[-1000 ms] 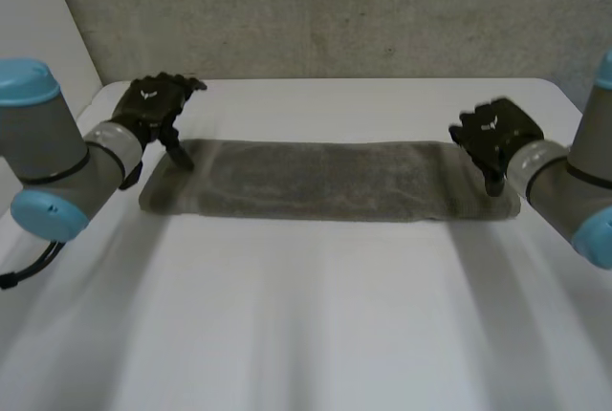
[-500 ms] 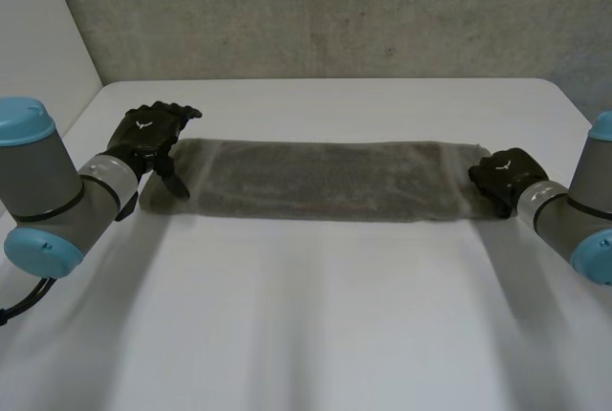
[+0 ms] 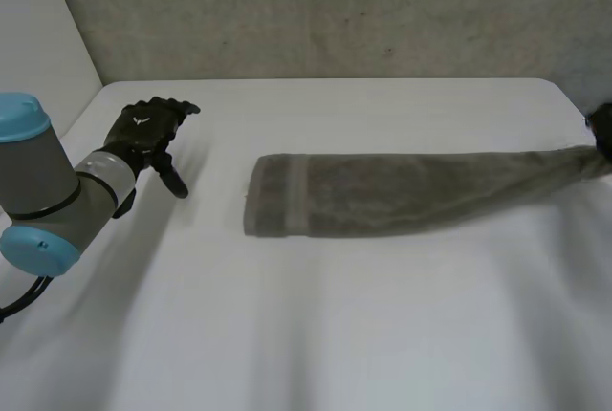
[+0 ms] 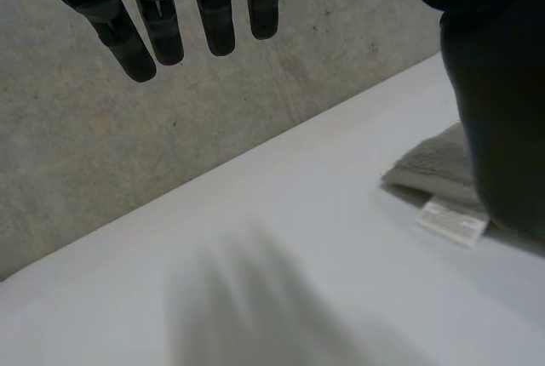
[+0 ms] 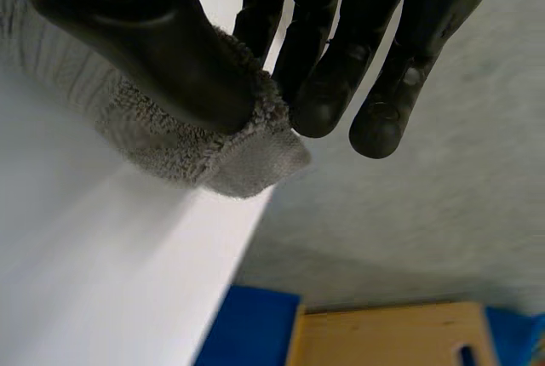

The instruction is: Fold the towel.

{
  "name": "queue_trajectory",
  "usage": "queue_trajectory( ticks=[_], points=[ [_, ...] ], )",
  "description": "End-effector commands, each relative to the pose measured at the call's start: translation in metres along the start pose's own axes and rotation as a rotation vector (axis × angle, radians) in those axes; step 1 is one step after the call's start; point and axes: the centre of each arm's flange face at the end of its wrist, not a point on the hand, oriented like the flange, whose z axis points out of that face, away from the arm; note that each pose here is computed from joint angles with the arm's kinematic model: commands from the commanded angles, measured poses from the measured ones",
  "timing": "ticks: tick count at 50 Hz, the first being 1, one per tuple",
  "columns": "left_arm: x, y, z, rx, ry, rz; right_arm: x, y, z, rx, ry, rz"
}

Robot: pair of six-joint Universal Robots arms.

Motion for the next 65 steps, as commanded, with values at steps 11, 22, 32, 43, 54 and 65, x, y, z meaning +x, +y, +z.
queue_trajectory(
  ticks=[11,22,32,43,54,65],
  points=[
    [0.004,-0.027,0.0,0.074,-0.002,0.002,-0.174,-0.228,-0.146,0.812,-0.416,-0.071],
    [0.009,-0.027,-0.001,0.074,0.012,-0.045,-0.255,-0.212,-0.179,0.838,-0.638,-0.108],
    [0.013,-0.023,-0.001,0.064,0.02,-0.046,-0.211,-0.203,-0.161,0.691,-0.642,0.099],
    [0.025,-0.021,-0.003,0.058,0.051,-0.041,-0.161,-0.127,-0.133,0.345,-0.645,0.305],
    [0.042,-0.016,-0.006,0.046,0.091,-0.033,-0.163,-0.073,-0.119,0.183,-0.637,0.269],
    [0.045,-0.014,-0.008,0.036,0.097,-0.035,-0.158,-0.076,-0.116,0.194,-0.585,0.261]
  ],
)
